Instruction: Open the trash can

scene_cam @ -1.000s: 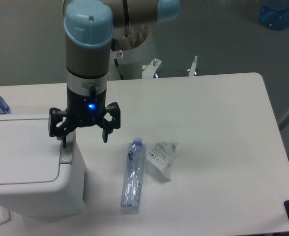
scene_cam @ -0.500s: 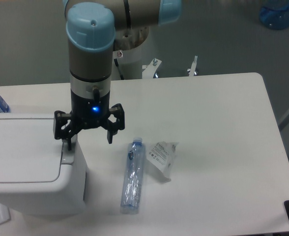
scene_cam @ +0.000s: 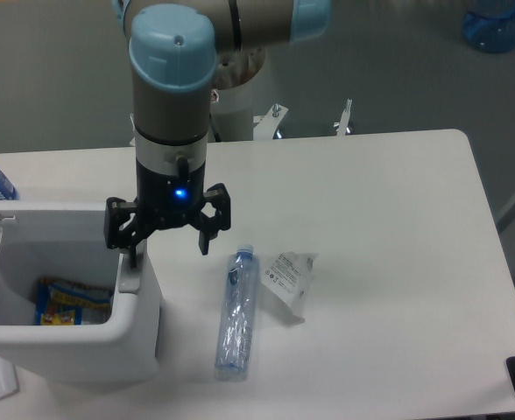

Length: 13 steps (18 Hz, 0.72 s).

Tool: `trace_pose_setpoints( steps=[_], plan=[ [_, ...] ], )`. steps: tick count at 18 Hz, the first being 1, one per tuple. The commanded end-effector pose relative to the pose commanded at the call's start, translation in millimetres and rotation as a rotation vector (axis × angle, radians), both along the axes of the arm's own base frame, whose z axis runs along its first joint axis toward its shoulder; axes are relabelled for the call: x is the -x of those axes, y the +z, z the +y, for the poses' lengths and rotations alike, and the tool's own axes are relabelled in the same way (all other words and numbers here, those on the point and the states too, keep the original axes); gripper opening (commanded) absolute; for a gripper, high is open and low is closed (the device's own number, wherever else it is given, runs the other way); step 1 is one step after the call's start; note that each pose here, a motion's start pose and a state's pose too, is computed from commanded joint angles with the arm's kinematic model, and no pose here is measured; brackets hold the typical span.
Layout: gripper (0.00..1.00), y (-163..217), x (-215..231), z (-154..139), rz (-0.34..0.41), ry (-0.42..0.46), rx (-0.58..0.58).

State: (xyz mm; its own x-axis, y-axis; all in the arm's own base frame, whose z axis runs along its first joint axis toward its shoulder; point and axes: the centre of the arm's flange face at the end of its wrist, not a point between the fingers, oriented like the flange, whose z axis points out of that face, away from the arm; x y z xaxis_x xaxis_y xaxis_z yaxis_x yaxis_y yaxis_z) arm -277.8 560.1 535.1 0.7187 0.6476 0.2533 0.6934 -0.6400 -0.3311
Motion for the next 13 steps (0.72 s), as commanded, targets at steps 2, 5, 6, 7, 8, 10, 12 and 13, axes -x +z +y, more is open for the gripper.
trace_pose_setpoints(
  steps=[2, 5, 6, 7, 8, 10, 12, 13],
  plan=[
    [1.00, 34, 20, -27, 0.041, 0.054, -0.044],
    [1.00, 54, 71, -76, 0.084, 0.165, -0.060],
    [1.00, 52, 96, -93, 0.090, 0.208, -0.056],
    [1.00, 47, 119, -109, 0.103, 0.239, -0.035],
    [1.00, 41, 140, -125, 0.137, 0.264, 0.014],
    [1.00, 22, 176, -150, 0.235, 0.249, 0.177],
    [1.00, 5, 197, -165, 0.313, 0.128, 0.343],
    [1.00, -6, 208, -171, 0.331, 0.067, 0.410]
  ],
)
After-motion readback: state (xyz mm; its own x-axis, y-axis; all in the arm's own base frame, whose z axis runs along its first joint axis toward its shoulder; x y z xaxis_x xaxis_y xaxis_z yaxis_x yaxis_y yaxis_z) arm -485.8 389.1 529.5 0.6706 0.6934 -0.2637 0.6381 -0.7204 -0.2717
